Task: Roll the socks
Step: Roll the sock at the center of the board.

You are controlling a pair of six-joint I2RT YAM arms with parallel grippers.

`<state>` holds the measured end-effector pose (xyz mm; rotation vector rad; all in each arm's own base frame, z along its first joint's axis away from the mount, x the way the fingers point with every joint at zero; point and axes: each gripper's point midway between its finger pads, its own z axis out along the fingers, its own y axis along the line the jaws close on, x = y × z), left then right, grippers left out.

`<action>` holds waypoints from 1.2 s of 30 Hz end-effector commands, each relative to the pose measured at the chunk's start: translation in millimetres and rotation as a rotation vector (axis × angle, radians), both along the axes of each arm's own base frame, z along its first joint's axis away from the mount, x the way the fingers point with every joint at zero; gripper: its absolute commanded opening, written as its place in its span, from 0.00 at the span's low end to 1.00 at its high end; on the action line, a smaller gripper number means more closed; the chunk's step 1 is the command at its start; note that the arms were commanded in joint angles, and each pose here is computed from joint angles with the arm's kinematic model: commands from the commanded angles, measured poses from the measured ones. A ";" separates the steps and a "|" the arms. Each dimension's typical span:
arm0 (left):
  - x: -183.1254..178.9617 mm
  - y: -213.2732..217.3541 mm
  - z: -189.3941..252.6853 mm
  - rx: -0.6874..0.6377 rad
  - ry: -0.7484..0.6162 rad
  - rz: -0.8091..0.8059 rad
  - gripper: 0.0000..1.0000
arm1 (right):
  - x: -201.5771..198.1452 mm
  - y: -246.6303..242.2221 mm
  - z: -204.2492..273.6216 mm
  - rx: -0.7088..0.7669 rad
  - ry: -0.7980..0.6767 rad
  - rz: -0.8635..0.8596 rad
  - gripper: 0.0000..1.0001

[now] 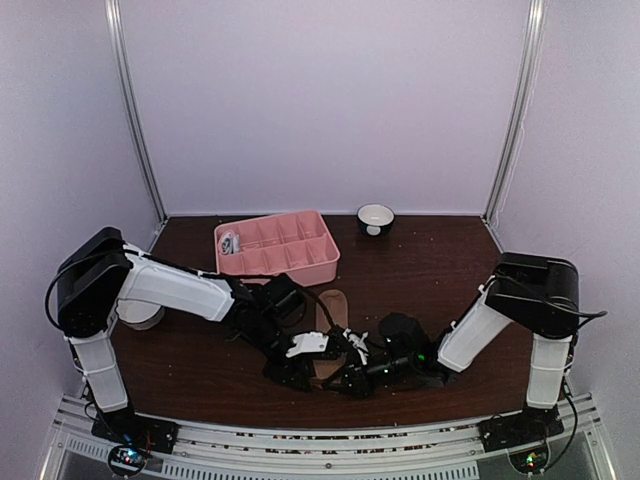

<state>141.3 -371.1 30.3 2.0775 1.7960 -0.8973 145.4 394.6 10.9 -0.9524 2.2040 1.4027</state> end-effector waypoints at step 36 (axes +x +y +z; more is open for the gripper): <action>9.3 14.7 -49.1 0.307 0.472 0.194 0.00 | 3.8 -119.5 -22.8 -0.317 -0.284 -0.350 0.41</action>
